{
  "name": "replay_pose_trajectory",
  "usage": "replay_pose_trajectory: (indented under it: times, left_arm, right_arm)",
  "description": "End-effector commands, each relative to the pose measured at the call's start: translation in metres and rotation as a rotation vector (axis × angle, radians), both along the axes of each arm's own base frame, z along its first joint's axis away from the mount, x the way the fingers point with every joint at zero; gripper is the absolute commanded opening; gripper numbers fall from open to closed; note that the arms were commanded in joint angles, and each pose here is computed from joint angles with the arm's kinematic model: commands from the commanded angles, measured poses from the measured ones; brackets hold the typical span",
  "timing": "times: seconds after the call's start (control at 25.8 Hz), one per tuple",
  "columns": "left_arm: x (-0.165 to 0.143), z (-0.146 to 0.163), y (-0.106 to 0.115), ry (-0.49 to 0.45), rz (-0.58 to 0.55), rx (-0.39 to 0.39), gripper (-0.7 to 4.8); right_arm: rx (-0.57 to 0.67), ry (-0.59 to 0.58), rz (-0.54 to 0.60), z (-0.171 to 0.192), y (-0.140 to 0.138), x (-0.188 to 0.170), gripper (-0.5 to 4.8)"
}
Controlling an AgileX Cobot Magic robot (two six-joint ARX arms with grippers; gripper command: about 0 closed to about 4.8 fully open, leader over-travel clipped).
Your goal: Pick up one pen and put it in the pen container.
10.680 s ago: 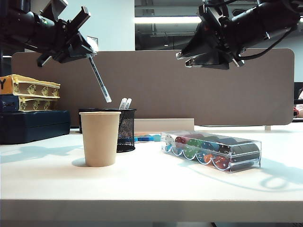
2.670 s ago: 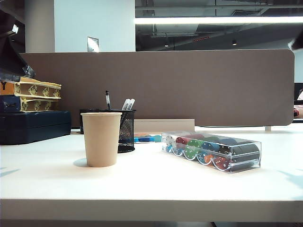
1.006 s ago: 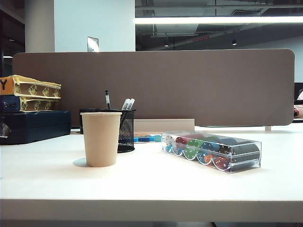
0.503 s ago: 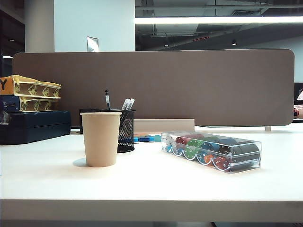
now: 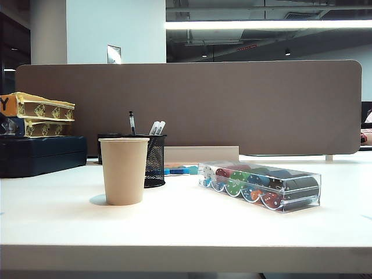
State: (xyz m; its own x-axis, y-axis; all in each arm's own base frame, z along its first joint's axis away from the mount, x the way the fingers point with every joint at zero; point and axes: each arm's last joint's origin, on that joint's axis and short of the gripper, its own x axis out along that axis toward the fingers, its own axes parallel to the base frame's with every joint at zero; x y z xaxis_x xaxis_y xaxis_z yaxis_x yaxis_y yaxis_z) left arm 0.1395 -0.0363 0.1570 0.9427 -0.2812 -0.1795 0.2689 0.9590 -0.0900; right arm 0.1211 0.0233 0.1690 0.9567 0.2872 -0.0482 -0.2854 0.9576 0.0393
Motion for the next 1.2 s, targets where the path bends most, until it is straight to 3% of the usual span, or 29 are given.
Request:
replay_pose_trajectory:
  times: [0.04, 0.23, 0.31, 0.39, 1.2]
  left_arm:
    - [0.001, 0.004, 0.0, -0.029, -0.001, -0.01, 1.52]
    - [0.0, 0.0, 0.0, 0.008, -0.002, 0.002, 1.52]
    - [-0.001, -0.002, 0.0, 0.021, -0.004, 0.002, 1.52]
    - [-0.002, -0.005, 0.0, 0.022, -0.003, 0.006, 1.52]
    - [-0.005, -0.015, 0.002, 0.032, -0.002, 0.033, 1.52]
  right_arm:
    - [0.016, -0.087, 0.0, 0.01, 0.0, 0.0, 1.48]
    - [0.003, -0.03, -0.001, 0.004, 0.0, 0.0, 1.52]
    - [-0.014, -0.019, -0.003, 0.002, 0.0, 0.0, 1.98]
    - [-0.03, -0.019, -0.003, 0.0, 0.0, 0.0, 2.12]
    - [-0.039, 0.029, -0.02, -0.011, -0.001, -0.001, 2.11]
